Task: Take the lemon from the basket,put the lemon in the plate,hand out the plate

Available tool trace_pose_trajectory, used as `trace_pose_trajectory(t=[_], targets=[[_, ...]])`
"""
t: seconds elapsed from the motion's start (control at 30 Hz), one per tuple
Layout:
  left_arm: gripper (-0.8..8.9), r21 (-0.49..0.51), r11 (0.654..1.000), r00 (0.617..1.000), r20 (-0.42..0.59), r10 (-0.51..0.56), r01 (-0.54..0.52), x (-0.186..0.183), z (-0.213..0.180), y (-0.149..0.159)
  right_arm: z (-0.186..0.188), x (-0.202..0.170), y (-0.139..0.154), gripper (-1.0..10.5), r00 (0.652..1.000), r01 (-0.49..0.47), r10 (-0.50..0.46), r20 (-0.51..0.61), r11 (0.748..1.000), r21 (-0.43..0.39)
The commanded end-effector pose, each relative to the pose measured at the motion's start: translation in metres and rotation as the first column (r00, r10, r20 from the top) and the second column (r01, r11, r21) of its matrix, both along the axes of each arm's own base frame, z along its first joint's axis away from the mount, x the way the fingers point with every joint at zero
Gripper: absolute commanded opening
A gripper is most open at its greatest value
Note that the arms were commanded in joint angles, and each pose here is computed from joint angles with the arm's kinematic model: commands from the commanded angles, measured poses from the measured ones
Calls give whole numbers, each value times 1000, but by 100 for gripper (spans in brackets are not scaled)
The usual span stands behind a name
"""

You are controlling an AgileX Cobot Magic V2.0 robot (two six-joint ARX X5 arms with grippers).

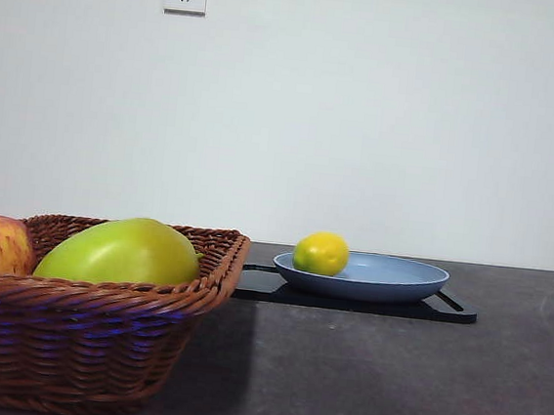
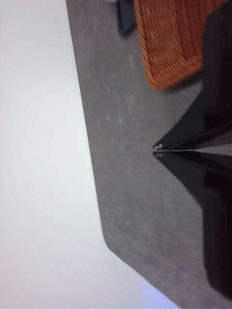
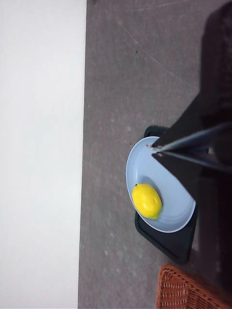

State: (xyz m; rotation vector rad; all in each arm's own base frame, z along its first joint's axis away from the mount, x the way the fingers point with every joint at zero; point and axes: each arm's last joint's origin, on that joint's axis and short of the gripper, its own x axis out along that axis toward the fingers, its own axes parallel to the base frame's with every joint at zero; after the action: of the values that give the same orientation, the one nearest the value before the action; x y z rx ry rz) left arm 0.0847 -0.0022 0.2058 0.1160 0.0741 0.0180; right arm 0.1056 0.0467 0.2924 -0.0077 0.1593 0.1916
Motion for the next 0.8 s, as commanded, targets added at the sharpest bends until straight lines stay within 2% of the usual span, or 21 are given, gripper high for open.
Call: trace_pose_trajectory(t=[0.03,0.2,0.33,0.6,0.7,0.8], targets=[[8,-24,1000,1000,-17,17,-17,5,-18,1,4,0,0,3,1000,3,-3,15,1000,14],[8,-35,999,997,-79,24,-26,10,-43,2,4,0,0,3,1000,4,-4,15,1000,13],[8,-38,999,996,-90,8,-12,10,-52,2,4,0,0,3,1000,3,-4,15,1000,13],[8,-57,998,993,-112,-30,23,11,-57,4,4,0,0,3,1000,4,-4,15,1000,14],[8,-109,994,993,-107,-44,32,11,-57,3,4,0,0,3,1000,3,-4,15,1000,13],[8,-108,994,994,-105,-43,32,11,-57,3,4,0,0,3,1000,4,-4,15,1000,13]])
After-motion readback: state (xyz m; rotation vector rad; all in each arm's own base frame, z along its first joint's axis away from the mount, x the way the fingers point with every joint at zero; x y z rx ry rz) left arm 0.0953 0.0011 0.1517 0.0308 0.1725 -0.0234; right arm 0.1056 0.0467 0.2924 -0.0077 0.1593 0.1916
